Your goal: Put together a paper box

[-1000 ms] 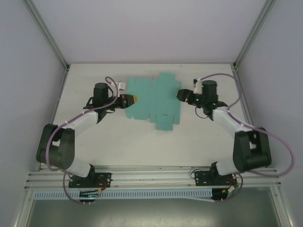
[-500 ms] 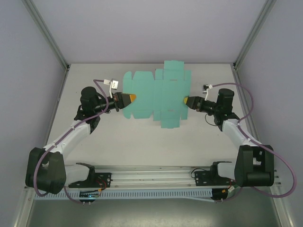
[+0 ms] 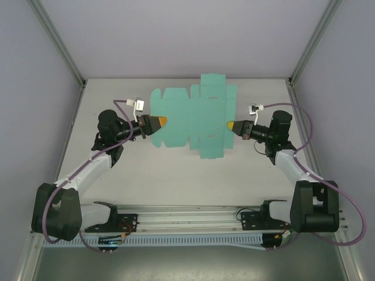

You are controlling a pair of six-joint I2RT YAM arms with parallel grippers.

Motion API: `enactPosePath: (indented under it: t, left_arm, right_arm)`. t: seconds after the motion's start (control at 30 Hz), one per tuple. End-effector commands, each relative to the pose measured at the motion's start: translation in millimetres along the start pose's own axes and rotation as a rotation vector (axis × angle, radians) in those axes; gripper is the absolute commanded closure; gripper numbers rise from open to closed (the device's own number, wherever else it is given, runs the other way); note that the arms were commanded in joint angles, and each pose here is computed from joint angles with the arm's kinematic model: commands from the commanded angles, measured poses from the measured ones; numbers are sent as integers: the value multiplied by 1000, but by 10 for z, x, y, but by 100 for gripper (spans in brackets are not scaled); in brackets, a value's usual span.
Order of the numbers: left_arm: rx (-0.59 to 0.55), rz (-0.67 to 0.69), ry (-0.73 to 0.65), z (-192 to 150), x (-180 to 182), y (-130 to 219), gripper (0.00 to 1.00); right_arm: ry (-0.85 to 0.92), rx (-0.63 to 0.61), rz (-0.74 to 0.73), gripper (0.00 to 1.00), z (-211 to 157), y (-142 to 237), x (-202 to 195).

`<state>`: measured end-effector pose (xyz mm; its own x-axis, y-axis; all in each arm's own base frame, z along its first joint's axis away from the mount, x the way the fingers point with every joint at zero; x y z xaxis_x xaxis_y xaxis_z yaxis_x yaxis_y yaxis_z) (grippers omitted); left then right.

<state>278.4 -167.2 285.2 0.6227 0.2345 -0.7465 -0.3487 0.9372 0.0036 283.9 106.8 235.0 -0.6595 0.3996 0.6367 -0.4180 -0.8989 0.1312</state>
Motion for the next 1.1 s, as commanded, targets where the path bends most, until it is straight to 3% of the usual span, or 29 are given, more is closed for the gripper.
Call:
enactPosePath:
  t: [0.0, 0.03, 0.07, 0.2, 0.33, 0.5, 0.7, 1.07]
  left_arm:
    - [-41, 114, -36, 30, -2, 65, 31]
    - [-55, 201, -23, 22, 78, 105, 9]
    - [-74, 299, -11, 12, 161, 160, 2]
    - [-173, 782, 56, -89, 529, 579, 1]
    - [-184, 965, 69, -205, 589, 825, 1]
    - [-161, 1022, 89, -263, 649, 874, 1]
    - [-97, 966, 112, -296, 750, 730, 1]
    - [-49, 907, 136, -262, 854, 562, 1]
  right_arm:
    - [58, 10, -59, 100, -23, 35, 53]
    - [79, 26, -86, 100, -28, 36, 64]
    - [96, 52, -124, 100, -53, 29, 60]
    - [147, 229, -283, 100, -212, -33, 13]
    - [151, 373, -345, 100, -398, -180, -116]
    - [155, 503, -478, 100, -409, -350, -392]
    - [464, 632, -759, 100, -282, -537, -792]
    - [1180, 692, -761, 100, -223, -1181, -816]
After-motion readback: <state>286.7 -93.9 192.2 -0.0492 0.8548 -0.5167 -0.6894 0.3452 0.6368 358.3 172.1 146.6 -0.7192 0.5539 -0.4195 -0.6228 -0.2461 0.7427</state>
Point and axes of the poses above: each hand's point on the last joint's axis, 136 mm out from that joint toward the fingers, its own y axis back along the fingers, its own x axis along the line the jaws close on, z = x × y, the point moved 6 cm from there along y, back along the fingers, and after that the axes turned 6 degrees about y, right-handed, at the moved point
